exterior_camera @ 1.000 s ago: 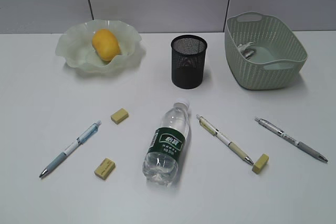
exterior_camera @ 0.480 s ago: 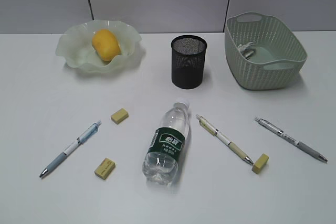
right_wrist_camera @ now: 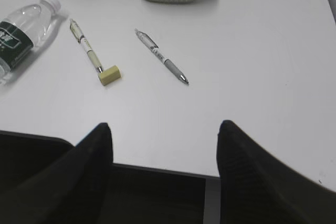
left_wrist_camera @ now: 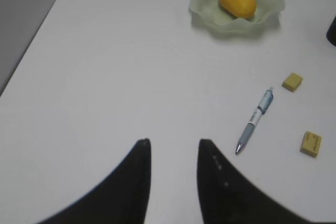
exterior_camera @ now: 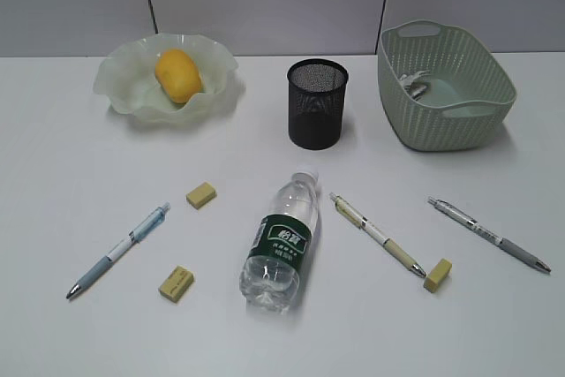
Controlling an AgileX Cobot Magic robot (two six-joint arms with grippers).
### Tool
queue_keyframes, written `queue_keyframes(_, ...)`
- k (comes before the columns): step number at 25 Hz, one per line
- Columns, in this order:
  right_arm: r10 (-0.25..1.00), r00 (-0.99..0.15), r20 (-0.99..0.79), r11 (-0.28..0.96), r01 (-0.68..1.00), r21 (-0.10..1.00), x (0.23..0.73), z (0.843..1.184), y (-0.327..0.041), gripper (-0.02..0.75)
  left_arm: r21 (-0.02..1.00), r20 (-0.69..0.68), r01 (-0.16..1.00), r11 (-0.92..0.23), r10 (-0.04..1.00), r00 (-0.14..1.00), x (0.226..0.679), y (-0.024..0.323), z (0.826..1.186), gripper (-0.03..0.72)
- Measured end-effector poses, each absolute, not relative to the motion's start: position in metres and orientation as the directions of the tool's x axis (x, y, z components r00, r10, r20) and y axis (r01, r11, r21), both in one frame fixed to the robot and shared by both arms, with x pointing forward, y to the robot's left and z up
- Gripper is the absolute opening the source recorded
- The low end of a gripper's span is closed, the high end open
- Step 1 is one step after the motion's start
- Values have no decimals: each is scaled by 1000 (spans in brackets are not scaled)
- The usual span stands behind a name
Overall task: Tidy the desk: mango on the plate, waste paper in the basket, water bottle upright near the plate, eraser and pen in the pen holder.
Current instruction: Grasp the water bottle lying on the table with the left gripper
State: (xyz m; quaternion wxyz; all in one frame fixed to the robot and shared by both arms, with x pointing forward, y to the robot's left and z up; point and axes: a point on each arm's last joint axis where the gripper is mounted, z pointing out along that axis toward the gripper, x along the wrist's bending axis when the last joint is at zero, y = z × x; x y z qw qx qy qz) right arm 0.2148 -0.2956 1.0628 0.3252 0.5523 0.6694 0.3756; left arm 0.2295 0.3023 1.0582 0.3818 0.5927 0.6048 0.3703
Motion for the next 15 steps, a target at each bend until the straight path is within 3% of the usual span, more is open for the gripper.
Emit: queue_keyframes(15, 986, -163, -40, 107, 430, 896, 231, 1054, -296, 497, 901, -23, 434, 23, 1000, -6, 230, 302, 1058, 236)
